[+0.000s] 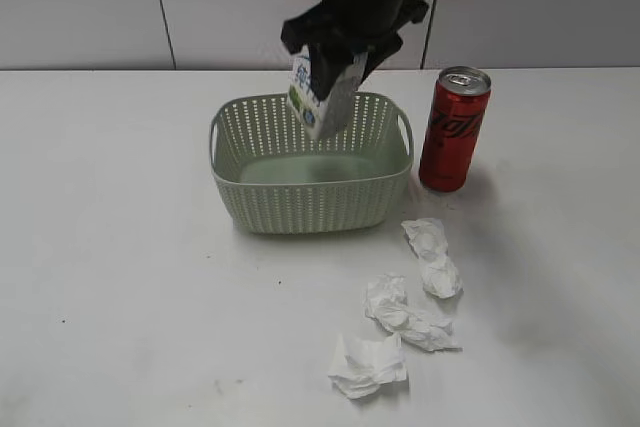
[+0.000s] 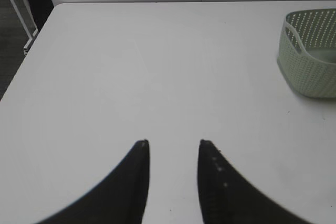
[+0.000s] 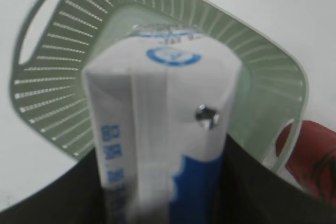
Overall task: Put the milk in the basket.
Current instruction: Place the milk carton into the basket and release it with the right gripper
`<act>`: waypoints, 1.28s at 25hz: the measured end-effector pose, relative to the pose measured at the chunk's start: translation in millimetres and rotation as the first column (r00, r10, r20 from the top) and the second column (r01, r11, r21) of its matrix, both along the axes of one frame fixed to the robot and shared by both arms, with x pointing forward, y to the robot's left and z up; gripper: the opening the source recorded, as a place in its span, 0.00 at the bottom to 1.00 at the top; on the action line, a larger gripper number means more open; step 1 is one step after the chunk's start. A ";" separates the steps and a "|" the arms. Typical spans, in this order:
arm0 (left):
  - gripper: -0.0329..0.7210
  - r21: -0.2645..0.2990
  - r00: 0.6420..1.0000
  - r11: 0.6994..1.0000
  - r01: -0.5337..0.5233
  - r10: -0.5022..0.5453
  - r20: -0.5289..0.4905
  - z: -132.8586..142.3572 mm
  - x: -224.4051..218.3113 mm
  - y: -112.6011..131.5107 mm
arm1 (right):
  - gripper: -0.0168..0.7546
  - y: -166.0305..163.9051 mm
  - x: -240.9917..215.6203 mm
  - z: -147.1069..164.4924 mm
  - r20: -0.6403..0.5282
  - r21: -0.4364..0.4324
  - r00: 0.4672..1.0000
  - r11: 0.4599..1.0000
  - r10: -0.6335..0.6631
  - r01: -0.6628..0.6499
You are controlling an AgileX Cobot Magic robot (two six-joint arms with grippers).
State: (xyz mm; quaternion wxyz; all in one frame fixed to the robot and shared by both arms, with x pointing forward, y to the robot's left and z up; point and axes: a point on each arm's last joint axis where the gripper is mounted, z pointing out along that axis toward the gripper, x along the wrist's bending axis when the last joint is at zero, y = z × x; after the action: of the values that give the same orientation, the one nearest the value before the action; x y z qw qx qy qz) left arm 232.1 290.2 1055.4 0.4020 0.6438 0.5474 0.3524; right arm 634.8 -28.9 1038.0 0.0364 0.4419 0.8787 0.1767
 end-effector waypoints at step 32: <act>0.36 0.000 1.000 1.000 0.000 0.000 0.000 0.0 0.0 0.0 | 0.82 0.3 3.5 -2.1 -0.007 0.001 0.997 0.997 -0.078 0.078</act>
State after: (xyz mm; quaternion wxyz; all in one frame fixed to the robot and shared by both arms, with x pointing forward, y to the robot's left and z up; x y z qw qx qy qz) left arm 232.1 290.2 1055.4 0.4020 0.6438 0.5474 0.3524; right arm 638.3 -28.6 1035.9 0.0401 0.4767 0.8607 0.1744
